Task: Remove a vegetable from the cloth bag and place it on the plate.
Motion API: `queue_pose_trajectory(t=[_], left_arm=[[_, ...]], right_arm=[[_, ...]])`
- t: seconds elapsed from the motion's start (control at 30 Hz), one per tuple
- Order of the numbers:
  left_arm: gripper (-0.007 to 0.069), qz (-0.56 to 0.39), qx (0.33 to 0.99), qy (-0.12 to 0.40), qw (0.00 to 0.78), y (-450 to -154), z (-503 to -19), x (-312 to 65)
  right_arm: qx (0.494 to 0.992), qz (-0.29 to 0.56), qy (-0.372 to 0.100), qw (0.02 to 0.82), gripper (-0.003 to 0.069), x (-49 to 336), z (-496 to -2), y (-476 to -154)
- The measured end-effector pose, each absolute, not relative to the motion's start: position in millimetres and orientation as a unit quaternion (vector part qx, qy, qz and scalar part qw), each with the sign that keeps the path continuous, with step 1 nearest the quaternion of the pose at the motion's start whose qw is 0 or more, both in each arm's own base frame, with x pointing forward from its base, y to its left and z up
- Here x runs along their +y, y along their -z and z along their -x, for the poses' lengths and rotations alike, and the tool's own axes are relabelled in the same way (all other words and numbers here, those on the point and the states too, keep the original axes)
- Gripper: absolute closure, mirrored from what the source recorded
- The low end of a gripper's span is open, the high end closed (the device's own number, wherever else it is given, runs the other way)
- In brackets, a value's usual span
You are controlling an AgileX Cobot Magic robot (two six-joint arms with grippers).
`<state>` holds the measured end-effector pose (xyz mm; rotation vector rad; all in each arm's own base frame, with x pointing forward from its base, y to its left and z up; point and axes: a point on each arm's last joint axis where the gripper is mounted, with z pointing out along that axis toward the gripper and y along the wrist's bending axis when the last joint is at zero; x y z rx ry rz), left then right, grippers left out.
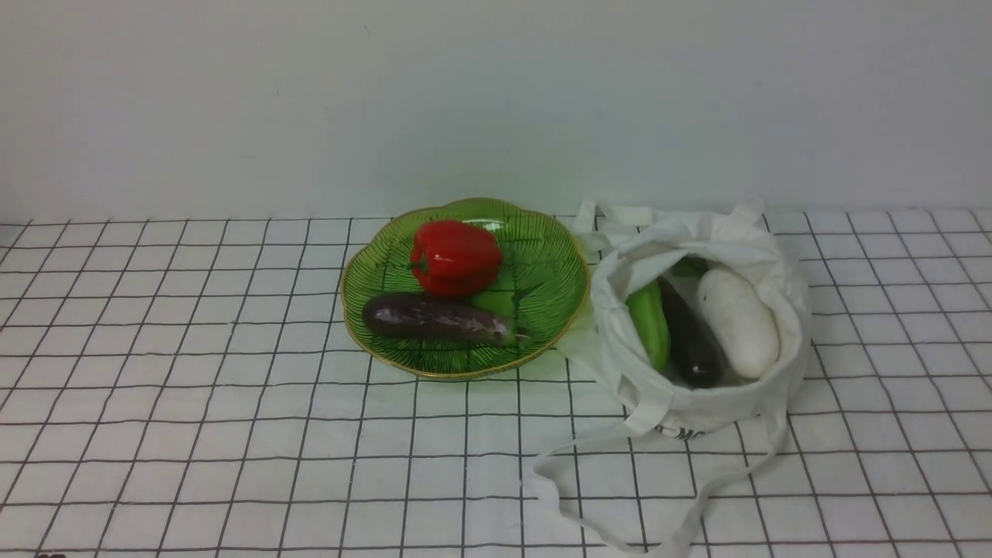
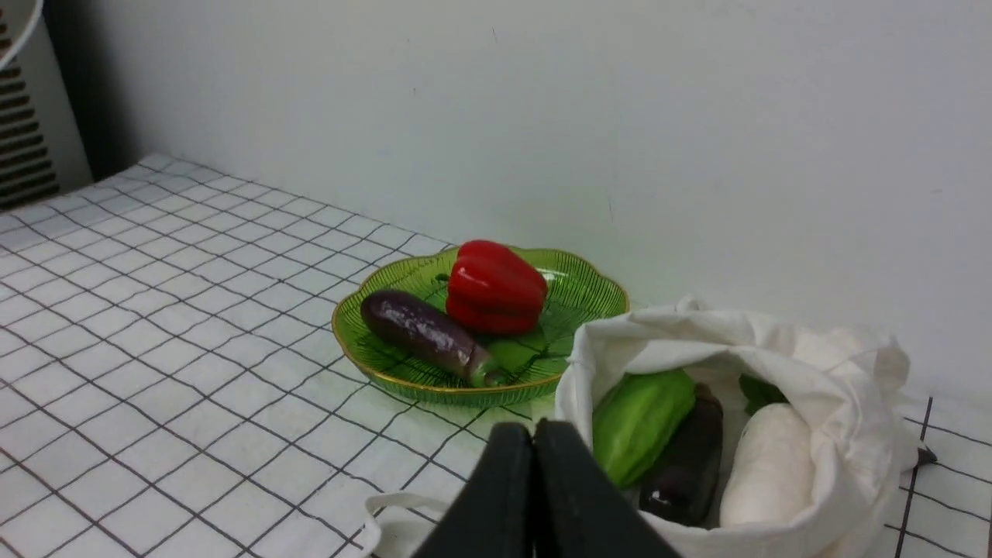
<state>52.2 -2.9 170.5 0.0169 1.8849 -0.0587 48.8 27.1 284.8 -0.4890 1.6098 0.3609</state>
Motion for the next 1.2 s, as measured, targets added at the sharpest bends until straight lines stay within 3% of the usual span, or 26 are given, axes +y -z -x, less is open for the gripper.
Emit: queue_pose_trajectory(t=[0.8,0.93,1.2], left_arm=[[0.0633,-0.007,0.809,0.025,0.587,-170,-52,-3],[0.0633,-0.007,0.809,0.025,0.587,-170,-52,-3],[0.0633,-0.007,0.809,0.025,0.587,-170,-52,-3]], right_arm=[[0.728,0.217,-0.154,0.632,0.0673,27,-50,-275],[0.733,0.204,-0.147,0.632,0.0673,27,-52,-253],[0.775,0.083,-0.07,0.623,0.0673,11,-55,-206]])
